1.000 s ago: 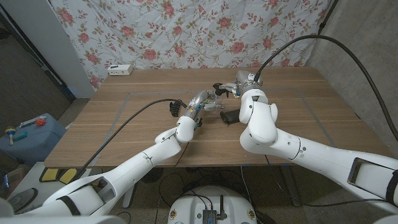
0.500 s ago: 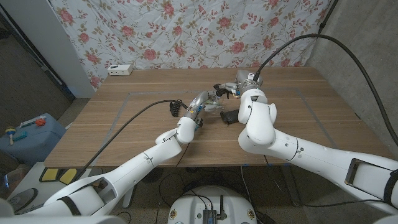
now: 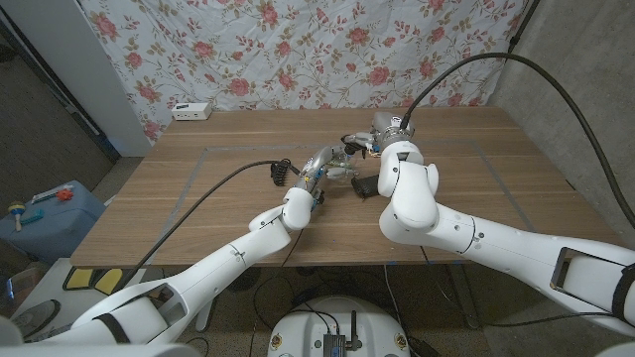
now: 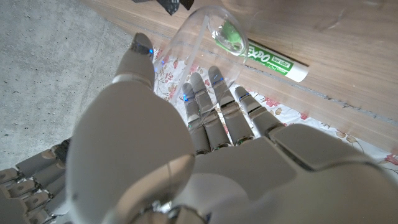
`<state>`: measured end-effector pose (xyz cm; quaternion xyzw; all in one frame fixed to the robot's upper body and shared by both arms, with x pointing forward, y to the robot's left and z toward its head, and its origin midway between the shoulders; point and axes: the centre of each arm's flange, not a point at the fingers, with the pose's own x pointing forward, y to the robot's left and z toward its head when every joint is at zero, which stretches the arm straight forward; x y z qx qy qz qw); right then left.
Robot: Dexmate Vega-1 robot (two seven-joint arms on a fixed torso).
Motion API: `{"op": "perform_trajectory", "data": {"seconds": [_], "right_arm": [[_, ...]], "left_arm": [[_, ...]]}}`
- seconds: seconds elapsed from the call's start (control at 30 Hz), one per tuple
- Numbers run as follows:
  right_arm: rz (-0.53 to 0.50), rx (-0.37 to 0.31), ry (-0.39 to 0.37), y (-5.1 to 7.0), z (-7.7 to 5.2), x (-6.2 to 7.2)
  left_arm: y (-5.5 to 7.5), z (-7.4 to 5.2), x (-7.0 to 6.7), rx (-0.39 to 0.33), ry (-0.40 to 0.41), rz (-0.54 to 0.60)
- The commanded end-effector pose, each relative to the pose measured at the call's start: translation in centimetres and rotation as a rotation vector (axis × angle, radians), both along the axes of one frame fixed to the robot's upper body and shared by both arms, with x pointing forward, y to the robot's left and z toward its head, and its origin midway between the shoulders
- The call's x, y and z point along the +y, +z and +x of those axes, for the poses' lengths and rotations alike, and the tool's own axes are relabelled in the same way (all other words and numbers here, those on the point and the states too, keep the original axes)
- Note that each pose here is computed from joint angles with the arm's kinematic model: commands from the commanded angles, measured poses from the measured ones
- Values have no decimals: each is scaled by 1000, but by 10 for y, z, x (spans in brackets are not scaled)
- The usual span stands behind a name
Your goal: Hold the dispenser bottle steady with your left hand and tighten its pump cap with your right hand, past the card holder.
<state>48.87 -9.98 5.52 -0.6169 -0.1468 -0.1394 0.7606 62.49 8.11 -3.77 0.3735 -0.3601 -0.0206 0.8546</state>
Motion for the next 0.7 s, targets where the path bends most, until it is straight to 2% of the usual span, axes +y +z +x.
{"op": "perform_trajectory", "data": {"seconds": [0.03, 0.7], "right_arm": [[-15, -1, -19, -2, 1, 3], [-37, -7, -64, -4, 7, 7]], "left_arm": [[-1, 1, -1, 3, 1, -3], [-1, 2, -2, 4, -14, -5]]}}
